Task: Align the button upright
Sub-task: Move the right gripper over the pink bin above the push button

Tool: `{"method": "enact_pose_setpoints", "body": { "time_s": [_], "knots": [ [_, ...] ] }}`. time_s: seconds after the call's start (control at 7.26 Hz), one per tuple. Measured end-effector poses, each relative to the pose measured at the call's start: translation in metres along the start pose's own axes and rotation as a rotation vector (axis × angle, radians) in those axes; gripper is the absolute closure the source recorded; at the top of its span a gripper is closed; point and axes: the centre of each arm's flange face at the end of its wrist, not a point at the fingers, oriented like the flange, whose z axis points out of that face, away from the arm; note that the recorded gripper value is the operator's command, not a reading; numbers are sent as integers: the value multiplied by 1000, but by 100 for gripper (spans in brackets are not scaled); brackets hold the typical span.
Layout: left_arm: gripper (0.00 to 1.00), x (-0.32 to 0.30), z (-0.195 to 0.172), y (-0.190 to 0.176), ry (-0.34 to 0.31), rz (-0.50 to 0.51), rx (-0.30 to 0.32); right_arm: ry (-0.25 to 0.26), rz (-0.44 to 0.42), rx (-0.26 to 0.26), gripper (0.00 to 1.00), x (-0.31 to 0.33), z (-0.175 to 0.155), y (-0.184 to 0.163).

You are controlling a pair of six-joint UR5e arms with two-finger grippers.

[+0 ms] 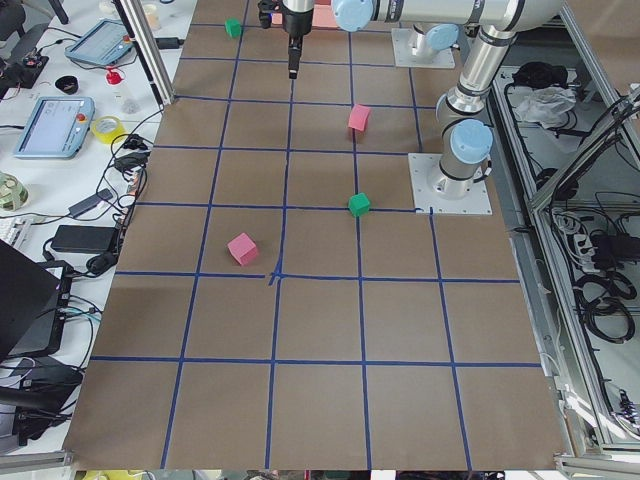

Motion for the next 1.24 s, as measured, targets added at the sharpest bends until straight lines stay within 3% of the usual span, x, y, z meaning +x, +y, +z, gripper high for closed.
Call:
{"method": "enact_pose_setpoints", "body": {
  "time_s": [0.55, 0.83, 1.24],
  "knots": [
    [0, -1, -2, -1, -3, 0, 13, -4, 51, -3, 0, 33, 3, -14],
    [0, -2, -1, -1, -4, 0, 6, 9, 122, -27, 0, 118, 15, -31],
    [0, -1, 0, 1, -4, 2, -7, 18, 119, -90, 0, 287, 55, -36]
  ]
}}
